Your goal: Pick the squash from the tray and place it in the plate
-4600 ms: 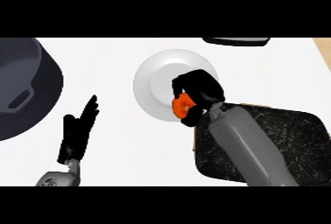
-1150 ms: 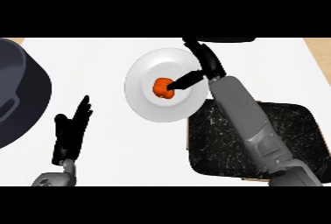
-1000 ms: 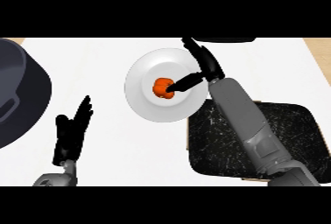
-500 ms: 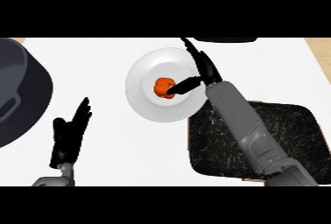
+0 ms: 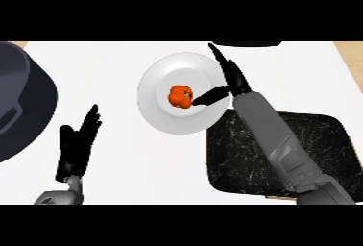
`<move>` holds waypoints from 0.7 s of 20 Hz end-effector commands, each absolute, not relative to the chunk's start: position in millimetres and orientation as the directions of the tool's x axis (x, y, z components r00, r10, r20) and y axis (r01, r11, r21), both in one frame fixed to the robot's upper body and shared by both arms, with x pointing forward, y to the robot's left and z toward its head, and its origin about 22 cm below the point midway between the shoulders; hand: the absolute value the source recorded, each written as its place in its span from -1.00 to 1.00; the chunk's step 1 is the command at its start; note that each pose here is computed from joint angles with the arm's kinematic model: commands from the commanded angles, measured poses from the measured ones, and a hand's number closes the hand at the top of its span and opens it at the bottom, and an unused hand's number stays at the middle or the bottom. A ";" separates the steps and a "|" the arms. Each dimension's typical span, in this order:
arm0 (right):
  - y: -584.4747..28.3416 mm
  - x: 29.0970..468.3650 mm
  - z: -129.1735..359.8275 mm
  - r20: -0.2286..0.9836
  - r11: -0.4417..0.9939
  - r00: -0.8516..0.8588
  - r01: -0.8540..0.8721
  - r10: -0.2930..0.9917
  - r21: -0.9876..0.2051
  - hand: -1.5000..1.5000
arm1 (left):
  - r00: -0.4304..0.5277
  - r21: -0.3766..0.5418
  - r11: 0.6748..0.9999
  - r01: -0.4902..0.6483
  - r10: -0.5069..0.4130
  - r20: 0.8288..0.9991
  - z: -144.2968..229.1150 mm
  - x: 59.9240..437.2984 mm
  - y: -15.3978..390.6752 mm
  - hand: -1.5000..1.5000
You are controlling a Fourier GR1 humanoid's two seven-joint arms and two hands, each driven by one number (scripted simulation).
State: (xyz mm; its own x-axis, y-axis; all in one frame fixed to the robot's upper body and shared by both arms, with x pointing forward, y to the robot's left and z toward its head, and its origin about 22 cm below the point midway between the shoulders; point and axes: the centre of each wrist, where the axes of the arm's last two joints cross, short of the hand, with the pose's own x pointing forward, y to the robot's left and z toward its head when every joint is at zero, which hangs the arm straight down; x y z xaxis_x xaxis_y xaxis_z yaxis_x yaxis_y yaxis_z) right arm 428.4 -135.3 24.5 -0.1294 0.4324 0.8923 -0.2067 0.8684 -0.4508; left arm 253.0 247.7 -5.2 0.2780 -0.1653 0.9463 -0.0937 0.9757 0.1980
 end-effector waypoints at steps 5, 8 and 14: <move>-155.4 427.9 19.1 0.869 0.848 -0.104 -0.188 0.484 -0.495 -1.00 | 0.275 0.208 0.972 -0.113 -0.171 0.946 -8.2 254.1 267.7 0.00; -175.6 430.2 21.4 0.868 0.852 -0.106 -0.166 0.485 -0.497 -1.00 | 0.274 0.213 0.972 -0.097 -0.179 0.945 -4.7 258.1 253.5 0.00; -198.0 435.2 31.1 0.879 0.874 -0.113 -0.109 0.462 -0.473 -1.00 | 0.285 0.191 0.976 -0.102 -0.156 0.946 -2.0 249.1 244.0 0.00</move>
State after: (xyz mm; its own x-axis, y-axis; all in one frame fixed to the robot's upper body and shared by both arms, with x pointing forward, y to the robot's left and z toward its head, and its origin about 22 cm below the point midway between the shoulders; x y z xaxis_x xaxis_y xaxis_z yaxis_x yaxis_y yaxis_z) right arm 429.7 -184.9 18.5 -0.1008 0.4737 0.8749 -0.1329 0.8651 -0.4837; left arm 252.7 249.0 -3.9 0.2758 -0.1625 0.9474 -0.1006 0.9753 0.1966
